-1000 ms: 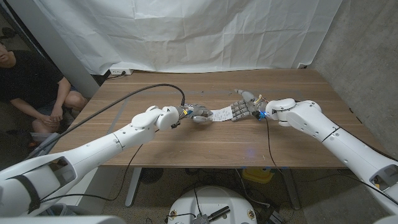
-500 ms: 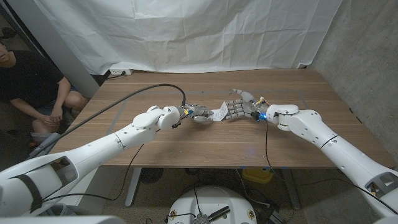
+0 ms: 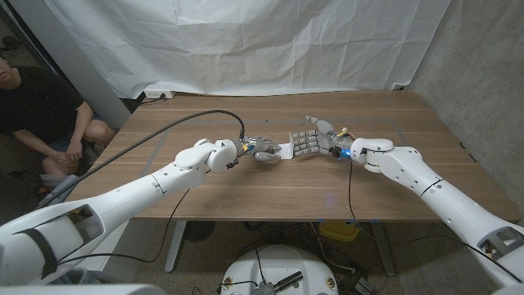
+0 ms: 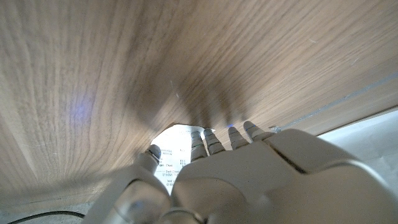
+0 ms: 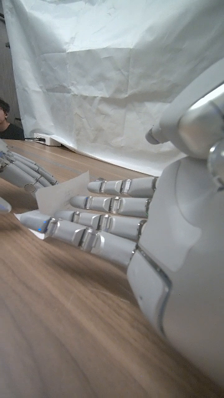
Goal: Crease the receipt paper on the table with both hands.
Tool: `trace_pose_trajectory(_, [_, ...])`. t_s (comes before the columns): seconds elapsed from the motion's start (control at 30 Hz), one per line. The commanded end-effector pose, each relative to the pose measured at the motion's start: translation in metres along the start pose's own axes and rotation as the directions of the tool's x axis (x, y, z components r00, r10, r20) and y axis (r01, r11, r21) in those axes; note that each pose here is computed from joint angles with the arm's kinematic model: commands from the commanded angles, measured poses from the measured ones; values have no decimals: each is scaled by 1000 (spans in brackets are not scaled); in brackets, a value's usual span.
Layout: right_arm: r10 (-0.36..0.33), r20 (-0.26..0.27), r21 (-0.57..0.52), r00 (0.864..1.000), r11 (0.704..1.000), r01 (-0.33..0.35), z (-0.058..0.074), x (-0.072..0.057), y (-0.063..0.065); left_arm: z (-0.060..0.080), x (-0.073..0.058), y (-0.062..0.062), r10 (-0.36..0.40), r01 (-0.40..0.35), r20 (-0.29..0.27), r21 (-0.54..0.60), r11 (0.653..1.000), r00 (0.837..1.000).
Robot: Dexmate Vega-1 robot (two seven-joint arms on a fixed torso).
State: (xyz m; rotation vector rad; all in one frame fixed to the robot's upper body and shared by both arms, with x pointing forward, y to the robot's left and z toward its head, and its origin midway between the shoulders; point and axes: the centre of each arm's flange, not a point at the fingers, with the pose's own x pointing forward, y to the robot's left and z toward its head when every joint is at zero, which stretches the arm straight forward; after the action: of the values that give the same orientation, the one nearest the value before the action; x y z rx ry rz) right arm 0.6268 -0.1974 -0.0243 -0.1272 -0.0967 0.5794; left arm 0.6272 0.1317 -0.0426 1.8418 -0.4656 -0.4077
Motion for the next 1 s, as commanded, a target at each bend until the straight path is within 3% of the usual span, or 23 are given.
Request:
trace_pose_trajectory(0.03, [-64,-121,-116,991,992,50,6,2,5,0,0,3,14,-14,7,2,1000,1000])
trace_pose_trajectory(0.33, [-21,-98,-68,995,998,14,3,5,5,-2,1,3,12,-12,4,6,1000,1000])
trace_pose_trajectory(0.53, [36,4,0,999,999,-36,2,6,5,-2,2,3,8,-8,6,9,1000,1000])
trace_pose_trajectory(0.67, [54,105,55,993,997,-60,3,6,5,-2,3,4,10,-10,8,9,1000,1000])
trace_pose_trajectory(0.77, [67,152,80,986,994,-80,3,7,4,-2,4,4,12,-12,8,9,1000,1000])
trace_pose_trajectory(1.0, [96,165,98,982,989,-113,0,11,5,-3,4,5,16,-16,7,7,1000,1000])
